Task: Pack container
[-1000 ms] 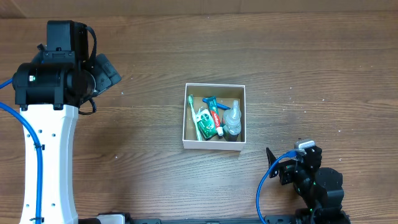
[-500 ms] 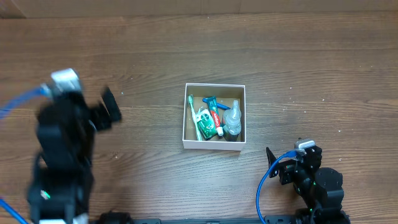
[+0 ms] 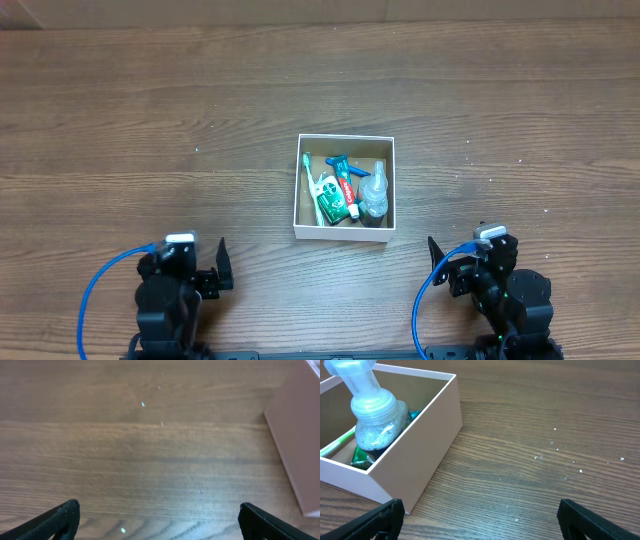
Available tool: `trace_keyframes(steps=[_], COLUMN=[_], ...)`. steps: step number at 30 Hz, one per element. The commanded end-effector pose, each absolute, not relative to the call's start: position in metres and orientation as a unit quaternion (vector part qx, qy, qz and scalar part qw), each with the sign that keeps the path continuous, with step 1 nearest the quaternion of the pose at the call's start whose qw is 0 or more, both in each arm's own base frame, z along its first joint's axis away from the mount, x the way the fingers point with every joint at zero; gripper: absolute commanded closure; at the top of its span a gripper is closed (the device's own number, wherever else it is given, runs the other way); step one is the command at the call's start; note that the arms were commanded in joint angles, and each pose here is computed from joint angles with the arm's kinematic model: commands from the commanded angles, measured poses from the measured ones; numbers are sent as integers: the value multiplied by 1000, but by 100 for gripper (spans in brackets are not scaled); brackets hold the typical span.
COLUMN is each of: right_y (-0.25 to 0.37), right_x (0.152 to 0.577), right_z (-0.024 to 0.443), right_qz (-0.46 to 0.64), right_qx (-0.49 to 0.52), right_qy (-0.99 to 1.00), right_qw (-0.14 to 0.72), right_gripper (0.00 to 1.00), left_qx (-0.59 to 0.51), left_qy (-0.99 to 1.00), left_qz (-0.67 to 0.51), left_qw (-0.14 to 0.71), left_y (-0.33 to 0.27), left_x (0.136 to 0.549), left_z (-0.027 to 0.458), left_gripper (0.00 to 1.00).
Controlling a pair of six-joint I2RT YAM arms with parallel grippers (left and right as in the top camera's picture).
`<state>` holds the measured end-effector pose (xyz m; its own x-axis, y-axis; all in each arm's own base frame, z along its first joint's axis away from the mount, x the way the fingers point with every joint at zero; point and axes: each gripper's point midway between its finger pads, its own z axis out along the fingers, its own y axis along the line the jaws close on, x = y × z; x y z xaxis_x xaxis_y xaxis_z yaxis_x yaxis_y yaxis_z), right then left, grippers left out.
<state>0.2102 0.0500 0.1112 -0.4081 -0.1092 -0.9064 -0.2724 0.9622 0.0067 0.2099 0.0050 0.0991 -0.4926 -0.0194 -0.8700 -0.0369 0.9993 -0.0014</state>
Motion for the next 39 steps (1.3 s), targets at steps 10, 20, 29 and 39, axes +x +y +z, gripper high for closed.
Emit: trace_keyframes(steps=[10, 20, 29, 39], right_y=[50, 50, 50, 50], right_x=[210, 210, 210, 210], right_z=[108, 108, 108, 108], right_qz=[77, 77, 77, 77], right_qx=[-115, -115, -115, -115], right_qy=[836, 836, 836, 836], right_qw=[532, 531, 532, 532], right_gripper=[0, 0, 0, 0], left_qx=[-3, -3, -3, -3], left_qy=[845, 845, 845, 845], left_qz=[1, 1, 1, 1], left_qw=[535, 535, 535, 535], left_y=[0, 0, 0, 0], left_x=[212, 212, 212, 212], left_z=[105, 105, 105, 105], left_gripper=[0, 0, 0, 0])
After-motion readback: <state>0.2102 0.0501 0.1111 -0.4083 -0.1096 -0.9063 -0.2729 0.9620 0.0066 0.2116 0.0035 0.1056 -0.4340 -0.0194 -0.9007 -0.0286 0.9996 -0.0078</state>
